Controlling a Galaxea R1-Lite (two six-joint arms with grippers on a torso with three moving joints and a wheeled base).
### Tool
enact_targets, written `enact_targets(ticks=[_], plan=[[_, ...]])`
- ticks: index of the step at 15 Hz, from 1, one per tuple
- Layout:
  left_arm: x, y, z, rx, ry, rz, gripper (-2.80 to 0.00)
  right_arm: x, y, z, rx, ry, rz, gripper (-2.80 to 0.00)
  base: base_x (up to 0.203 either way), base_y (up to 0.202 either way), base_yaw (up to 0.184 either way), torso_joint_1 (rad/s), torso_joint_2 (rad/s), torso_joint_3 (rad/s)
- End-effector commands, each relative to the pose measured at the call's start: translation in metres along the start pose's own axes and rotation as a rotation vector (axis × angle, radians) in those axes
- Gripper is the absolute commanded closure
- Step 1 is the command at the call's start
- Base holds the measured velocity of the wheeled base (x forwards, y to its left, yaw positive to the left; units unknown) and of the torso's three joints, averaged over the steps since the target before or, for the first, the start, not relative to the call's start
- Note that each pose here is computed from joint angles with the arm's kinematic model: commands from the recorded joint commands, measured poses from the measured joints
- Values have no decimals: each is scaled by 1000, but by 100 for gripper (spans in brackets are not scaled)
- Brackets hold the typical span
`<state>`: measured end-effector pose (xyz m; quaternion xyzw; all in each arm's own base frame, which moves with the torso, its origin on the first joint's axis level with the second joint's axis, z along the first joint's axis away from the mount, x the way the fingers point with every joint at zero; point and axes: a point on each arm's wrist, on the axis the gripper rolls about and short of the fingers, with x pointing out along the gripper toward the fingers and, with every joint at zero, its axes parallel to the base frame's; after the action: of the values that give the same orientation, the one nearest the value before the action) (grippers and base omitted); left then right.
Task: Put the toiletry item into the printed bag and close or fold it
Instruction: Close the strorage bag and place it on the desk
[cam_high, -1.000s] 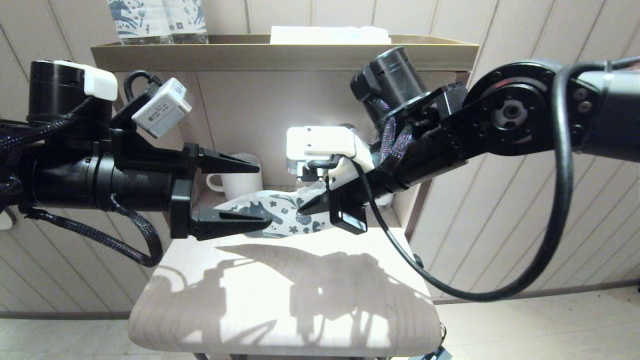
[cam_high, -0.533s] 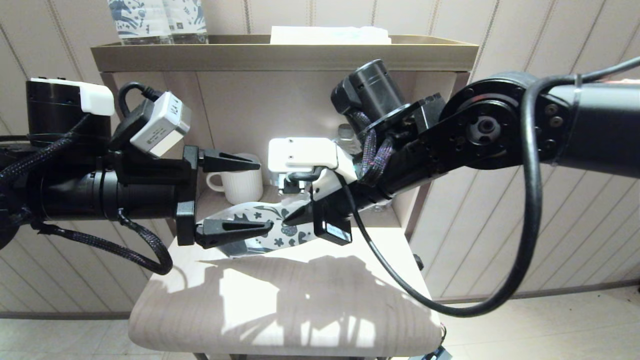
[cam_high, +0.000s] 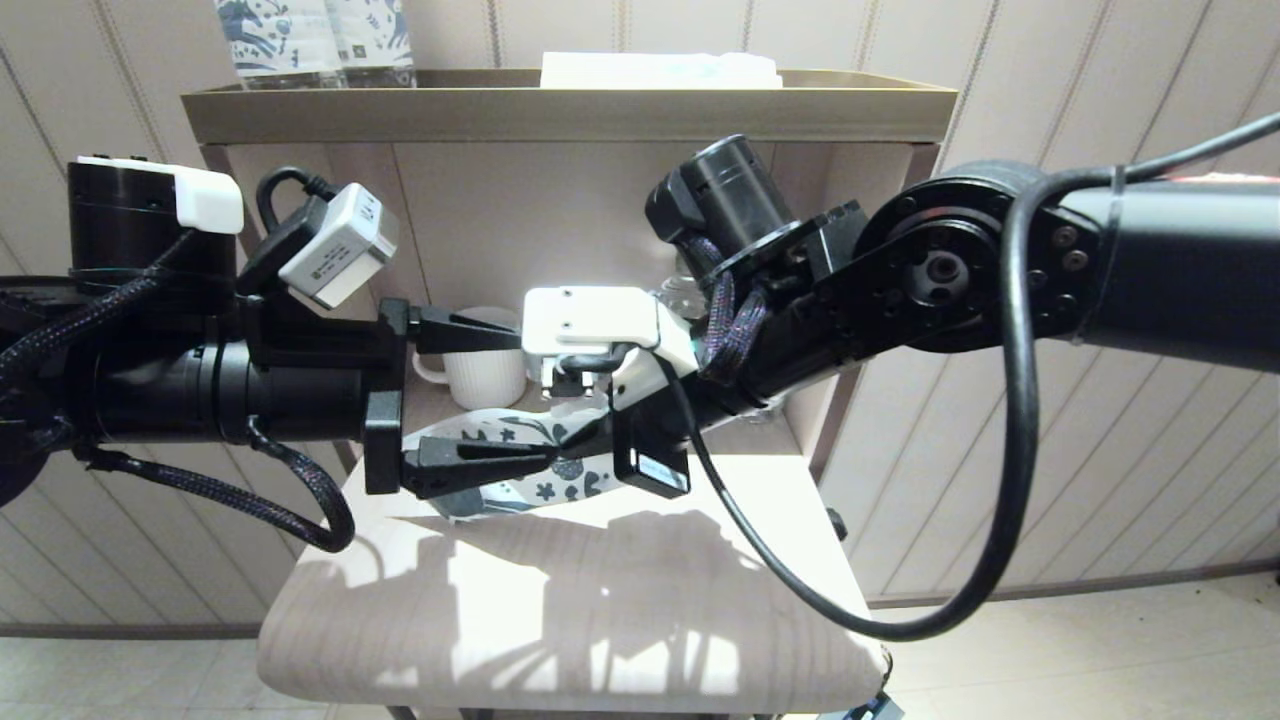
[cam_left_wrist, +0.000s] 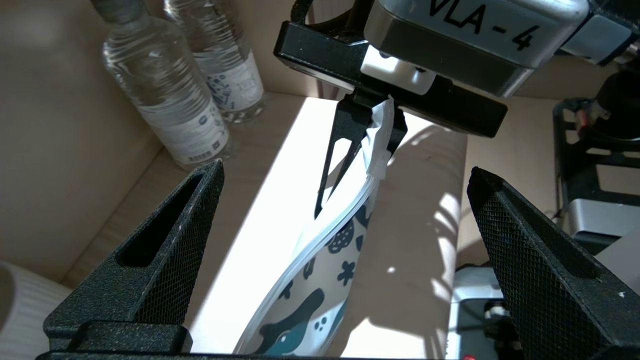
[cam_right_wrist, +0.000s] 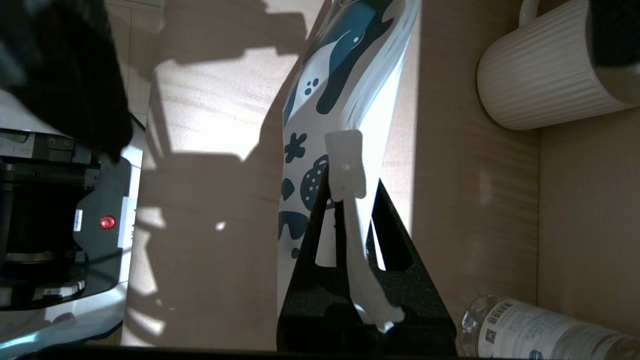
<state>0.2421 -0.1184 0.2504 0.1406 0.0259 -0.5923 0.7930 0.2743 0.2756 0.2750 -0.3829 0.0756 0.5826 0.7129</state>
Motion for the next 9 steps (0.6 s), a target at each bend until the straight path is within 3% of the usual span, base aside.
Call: enact_targets(ticks=[1, 4, 9], plan=[[4, -2, 1, -4, -6, -19, -280, 1, 0, 0, 0, -5, -2, 0, 0, 0, 0, 0, 0, 0], [9, -6, 4, -38, -15, -41, -280, 2, -1, 1, 15, -24, 11, 0, 0, 0, 0, 0, 0, 0], [10, -6, 3, -40, -11, -39, -280, 2, -1, 1, 18, -34, 7, 0, 0, 0, 0, 0, 0, 0]])
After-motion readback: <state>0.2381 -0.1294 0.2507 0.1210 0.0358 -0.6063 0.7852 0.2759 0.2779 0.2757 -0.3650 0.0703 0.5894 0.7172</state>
